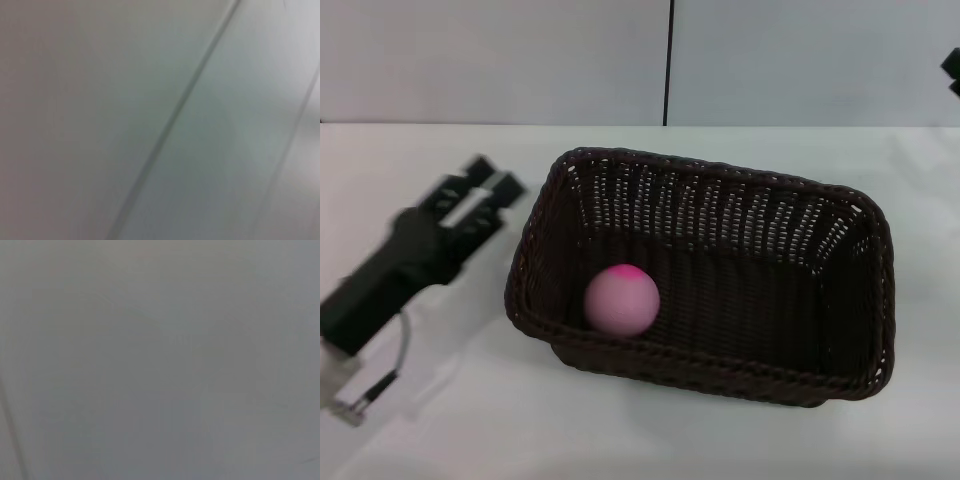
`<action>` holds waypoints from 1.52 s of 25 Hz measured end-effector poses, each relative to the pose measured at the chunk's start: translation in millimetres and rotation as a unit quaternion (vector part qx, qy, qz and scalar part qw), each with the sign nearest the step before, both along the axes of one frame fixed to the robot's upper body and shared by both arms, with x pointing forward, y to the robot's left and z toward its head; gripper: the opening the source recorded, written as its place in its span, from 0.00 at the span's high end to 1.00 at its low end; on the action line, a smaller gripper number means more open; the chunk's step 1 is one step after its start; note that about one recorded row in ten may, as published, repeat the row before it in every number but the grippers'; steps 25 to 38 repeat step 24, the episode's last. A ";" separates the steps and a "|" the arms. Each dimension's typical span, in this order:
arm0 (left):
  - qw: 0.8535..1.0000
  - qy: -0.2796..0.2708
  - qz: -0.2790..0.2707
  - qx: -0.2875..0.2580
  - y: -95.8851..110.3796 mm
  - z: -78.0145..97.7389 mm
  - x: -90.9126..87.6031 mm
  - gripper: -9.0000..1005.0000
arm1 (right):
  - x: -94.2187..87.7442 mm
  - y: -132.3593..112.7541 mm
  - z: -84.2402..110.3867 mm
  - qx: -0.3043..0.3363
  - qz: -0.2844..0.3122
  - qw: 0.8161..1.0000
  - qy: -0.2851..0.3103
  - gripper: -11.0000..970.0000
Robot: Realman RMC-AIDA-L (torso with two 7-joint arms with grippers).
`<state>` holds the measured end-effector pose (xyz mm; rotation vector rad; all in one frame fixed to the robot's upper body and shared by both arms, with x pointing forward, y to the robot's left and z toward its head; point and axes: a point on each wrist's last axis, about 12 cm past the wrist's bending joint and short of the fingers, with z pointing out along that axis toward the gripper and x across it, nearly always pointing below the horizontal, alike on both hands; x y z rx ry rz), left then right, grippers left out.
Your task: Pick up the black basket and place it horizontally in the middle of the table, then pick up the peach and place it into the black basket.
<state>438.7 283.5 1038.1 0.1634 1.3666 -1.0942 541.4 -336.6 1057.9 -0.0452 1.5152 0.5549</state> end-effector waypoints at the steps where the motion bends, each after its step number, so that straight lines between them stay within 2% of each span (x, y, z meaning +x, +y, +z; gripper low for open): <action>1: 1.000 -0.011 0.023 -0.002 5.5 0.4 -4.6 0.48 | -0.8 -2.3 0.0 0.001 -0.008 1.000 -0.002 0.22; 2: 0.997 -0.035 0.075 -0.003 16.7 0.7 -16.5 0.46 | -5.1 -10.8 -1.2 0.005 -0.040 0.999 -0.008 0.22; 4: 0.987 -0.068 0.144 0.006 27.5 0.5 -31.5 0.23 | -10.2 -19.5 -2.7 0.011 -0.075 0.997 -0.015 0.22; 5: 0.987 -0.068 0.144 0.006 27.5 0.5 -31.5 0.22 | -12.8 -24.2 -3.3 0.016 -0.093 0.995 -0.018 0.22; 7: 0.961 -0.106 0.253 0.036 37.6 -2.2 -54.5 0.20 | -16.9 -31.9 -4.0 0.026 -0.121 0.992 -0.022 0.22; 8: 0.961 -0.106 0.253 0.036 37.6 -2.2 -54.5 0.19 | -16.9 -31.9 -4.0 0.026 -0.121 0.992 -0.022 0.22; 10: 0.935 -0.127 0.324 0.068 41.2 -3.8 -67.6 0.17 | -19.3 -36.8 -4.6 0.035 -0.140 0.989 -0.024 0.22; 13: 0.902 -0.145 0.392 0.112 43.2 -4.8 -78.3 0.17 | -20.9 -39.4 -5.3 0.043 -0.152 0.987 -0.024 0.22; 17: 0.897 -0.147 0.399 0.124 43.3 -5.5 -78.8 0.17 | -21.5 -38.2 -6.7 0.047 -0.152 0.987 -0.022 0.22; 38: 0.898 -0.142 0.397 0.129 43.5 -6.5 -75.1 0.17 | -19.9 -35.7 -6.7 0.050 -0.150 0.987 -0.023 0.22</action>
